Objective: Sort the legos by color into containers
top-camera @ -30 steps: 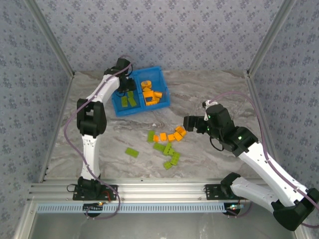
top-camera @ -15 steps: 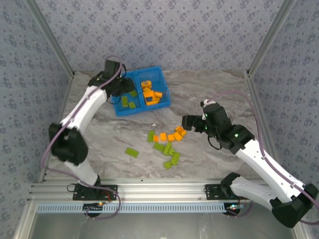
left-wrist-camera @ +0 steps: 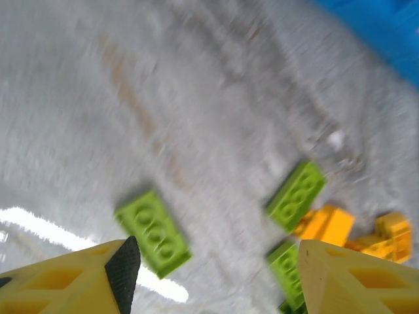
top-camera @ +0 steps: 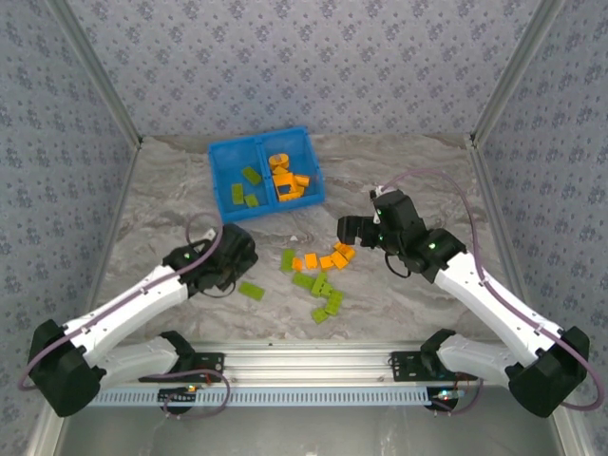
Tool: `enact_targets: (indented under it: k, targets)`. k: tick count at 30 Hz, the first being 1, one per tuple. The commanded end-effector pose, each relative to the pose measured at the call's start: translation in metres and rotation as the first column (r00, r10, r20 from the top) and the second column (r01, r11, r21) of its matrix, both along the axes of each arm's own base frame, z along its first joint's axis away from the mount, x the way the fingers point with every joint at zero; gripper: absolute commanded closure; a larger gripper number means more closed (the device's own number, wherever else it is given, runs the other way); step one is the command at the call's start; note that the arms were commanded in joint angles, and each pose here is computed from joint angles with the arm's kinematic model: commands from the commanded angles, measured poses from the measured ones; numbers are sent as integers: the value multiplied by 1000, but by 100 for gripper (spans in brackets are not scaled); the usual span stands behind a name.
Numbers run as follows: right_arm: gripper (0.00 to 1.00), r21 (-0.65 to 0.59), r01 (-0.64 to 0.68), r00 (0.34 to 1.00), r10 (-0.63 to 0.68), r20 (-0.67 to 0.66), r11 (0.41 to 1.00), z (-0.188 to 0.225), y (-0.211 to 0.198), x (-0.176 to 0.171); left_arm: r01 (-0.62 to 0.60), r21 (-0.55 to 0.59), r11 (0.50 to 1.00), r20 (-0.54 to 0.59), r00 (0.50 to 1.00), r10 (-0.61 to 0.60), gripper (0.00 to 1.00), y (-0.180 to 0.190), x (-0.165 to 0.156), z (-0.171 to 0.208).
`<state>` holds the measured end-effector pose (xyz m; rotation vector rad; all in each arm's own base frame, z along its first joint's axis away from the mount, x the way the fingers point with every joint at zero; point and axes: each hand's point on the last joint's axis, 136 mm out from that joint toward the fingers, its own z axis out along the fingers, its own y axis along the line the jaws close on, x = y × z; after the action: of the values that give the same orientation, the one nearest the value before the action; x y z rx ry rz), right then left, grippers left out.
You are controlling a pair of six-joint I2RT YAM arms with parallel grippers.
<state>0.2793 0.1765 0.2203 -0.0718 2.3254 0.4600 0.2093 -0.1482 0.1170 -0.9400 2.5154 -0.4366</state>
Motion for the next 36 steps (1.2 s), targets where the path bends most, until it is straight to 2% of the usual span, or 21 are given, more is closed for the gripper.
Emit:
enact_targets:
  k: [1,4,11,14,18,23,28,31,36]
  targets:
    - [0,16,-5,1000,5,1,1000,-3,4,5,-86,-96,992,-115,991,75,30,-14,-23,-26]
    - [0,23,-8,1000,9,-8,1000,-5,7,7,-73,-83,994,-183,981,56,28,-23,-28,-51]
    - [0,-8,-4,1000,3,-8,1000,-3,0,4,-60,-21,998,-197,979,54,22,-27,-19,-71]
    - [0,-10,9,1000,-9,-6,1000,-5,-5,0,-63,-21,998,-235,970,56,22,-27,-19,-86]
    - [0,2,18,1000,-18,-8,1000,-7,-9,-4,-34,4,999,-276,960,34,30,-27,-19,-98]
    - [0,-8,29,1000,-29,-6,1000,-7,-14,-7,1,38,999,-337,941,12,49,-25,-27,-110]
    - [0,1,32,999,-32,-1,999,-8,-15,-8,51,104,993,-365,931,-10,59,-19,-29,-109]
    - [0,-2,32,999,-32,-7,999,-9,-15,-8,66,110,992,-310,950,-29,66,-19,-19,-93]
    - [0,-2,34,999,-34,-12,999,-9,-17,-11,162,172,972,-72,986,-152,69,-22,22,-25]
